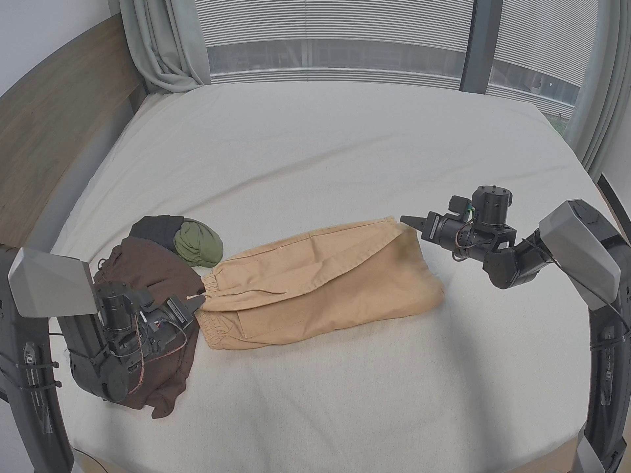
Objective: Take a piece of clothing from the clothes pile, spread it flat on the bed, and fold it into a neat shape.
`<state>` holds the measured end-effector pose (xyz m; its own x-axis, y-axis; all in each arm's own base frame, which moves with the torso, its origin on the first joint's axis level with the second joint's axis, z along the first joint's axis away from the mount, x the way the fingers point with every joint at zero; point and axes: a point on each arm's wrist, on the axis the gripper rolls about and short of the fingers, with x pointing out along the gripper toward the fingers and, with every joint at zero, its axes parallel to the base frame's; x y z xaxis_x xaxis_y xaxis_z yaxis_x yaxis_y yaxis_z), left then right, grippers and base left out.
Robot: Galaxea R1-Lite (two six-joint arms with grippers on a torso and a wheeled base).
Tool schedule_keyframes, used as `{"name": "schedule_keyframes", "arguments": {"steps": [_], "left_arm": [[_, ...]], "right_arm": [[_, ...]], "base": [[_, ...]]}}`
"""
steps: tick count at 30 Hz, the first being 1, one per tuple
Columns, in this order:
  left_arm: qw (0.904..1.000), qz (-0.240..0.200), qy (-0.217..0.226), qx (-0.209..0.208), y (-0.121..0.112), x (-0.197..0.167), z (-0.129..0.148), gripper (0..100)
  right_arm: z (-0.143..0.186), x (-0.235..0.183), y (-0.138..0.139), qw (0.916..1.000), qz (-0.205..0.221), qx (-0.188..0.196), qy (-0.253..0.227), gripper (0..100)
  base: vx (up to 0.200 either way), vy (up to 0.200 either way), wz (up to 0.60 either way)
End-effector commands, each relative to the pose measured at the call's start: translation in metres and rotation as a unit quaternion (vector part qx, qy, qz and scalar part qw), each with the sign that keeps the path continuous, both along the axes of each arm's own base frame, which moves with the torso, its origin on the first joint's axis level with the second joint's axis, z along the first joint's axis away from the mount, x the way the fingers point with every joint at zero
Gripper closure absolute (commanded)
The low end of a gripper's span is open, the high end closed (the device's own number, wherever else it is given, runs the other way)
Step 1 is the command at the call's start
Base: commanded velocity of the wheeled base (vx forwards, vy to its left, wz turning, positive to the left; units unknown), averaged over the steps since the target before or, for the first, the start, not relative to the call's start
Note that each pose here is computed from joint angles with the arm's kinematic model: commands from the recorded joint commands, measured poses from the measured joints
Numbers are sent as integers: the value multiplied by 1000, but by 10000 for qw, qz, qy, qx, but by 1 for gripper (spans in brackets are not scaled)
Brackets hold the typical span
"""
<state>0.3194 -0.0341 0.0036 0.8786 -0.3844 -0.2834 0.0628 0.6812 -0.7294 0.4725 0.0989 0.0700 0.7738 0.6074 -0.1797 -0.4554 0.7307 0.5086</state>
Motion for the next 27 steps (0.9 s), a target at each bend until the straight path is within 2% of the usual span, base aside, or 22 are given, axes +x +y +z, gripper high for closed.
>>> {"name": "schedule_keyframes", "arguments": {"steps": [1, 3, 17, 22, 27], "left_arm": [[10000, 37, -47, -2, 1, 5, -1, 0], [9999, 133, -80, 20, 3, 6, 0, 0], [9995, 243, -205, 43, 3, 4, 9, 0], [9988, 122, -473, 7, -2, -6, 33, 0], [9969, -159, -776, -21, -12, -26, 61, 0]], "right_arm": [[-5, 7, 2, 9998, -166, -26, -99, 0], [-4, 8, 3, 9994, -242, -11, -252, 0], [-6, -17, 12, 9999, -122, -118, -24, 0], [7, -40, 16, 9999, -75, -140, 44, 0], [14, -61, 12, 9986, -423, -267, 174, 0]], "base": [[0, 0, 0], [0, 0, 0], [0, 0, 0], [0, 0, 0], [0, 0, 0]]}}
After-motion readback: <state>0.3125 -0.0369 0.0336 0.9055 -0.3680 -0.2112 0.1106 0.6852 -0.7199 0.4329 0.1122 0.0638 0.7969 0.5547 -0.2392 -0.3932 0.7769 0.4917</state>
